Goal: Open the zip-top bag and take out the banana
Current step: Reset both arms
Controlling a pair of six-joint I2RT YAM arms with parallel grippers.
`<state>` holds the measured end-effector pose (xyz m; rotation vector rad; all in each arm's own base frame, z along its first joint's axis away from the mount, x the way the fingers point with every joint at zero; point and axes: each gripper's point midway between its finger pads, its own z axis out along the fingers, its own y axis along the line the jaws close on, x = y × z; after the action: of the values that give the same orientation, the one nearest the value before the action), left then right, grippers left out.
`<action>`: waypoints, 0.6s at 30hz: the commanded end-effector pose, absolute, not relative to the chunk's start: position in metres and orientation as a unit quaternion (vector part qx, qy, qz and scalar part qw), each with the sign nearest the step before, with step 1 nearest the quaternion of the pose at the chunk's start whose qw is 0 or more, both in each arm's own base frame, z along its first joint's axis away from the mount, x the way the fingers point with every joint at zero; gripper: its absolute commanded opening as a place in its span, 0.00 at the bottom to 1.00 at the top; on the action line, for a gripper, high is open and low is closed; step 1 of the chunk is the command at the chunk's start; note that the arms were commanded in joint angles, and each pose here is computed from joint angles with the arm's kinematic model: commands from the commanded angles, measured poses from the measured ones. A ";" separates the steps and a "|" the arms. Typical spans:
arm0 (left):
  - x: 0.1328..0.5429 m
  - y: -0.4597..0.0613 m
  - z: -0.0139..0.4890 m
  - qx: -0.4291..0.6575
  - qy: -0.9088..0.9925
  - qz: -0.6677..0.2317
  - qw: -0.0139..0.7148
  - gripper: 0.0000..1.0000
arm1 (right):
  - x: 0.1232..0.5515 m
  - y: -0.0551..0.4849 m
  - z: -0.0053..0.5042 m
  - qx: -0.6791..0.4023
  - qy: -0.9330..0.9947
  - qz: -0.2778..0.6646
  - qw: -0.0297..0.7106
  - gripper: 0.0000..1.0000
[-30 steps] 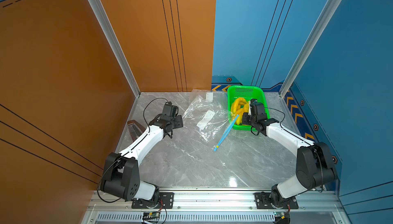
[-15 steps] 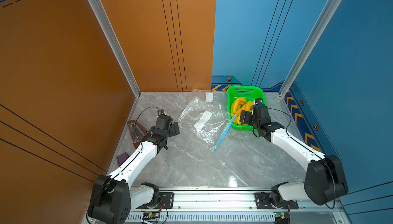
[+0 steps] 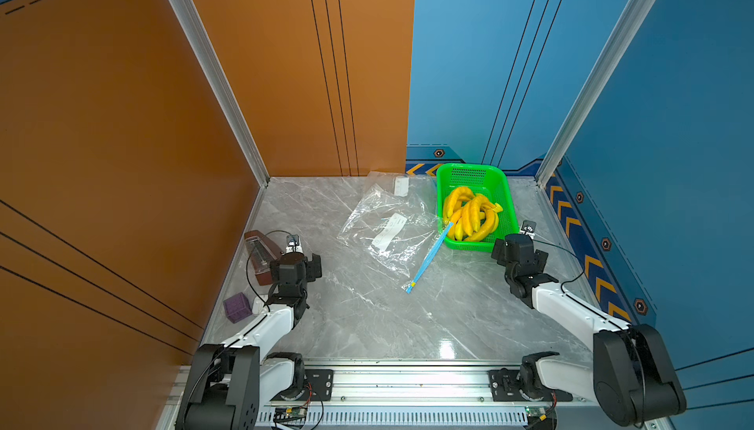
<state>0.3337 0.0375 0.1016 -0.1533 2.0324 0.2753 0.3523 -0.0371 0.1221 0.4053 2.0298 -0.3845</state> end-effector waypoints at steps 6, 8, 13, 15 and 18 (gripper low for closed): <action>0.358 -0.020 0.120 0.069 0.803 0.018 0.591 0.98 | 0.360 -0.024 0.120 0.093 0.820 -0.135 0.548 1.00; 0.360 -0.017 0.121 0.055 0.798 0.016 0.600 0.98 | 0.365 -0.018 0.121 0.076 0.816 -0.115 0.562 1.00; 0.373 -0.027 0.100 0.075 0.799 0.000 0.597 0.98 | 0.379 -0.013 0.118 0.047 0.816 -0.091 0.569 1.00; 0.378 -0.021 0.093 0.058 0.805 0.004 0.591 0.98 | 0.381 -0.012 0.111 0.048 0.812 -0.071 0.577 1.00; 0.384 -0.011 0.092 0.034 0.807 0.008 0.589 0.98 | 0.387 -0.012 0.095 0.048 0.818 -0.069 0.570 1.00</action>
<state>0.3692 -0.0142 0.0684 0.1137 1.9692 0.0325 0.3876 -0.0216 0.1220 0.1905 1.8601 -0.1973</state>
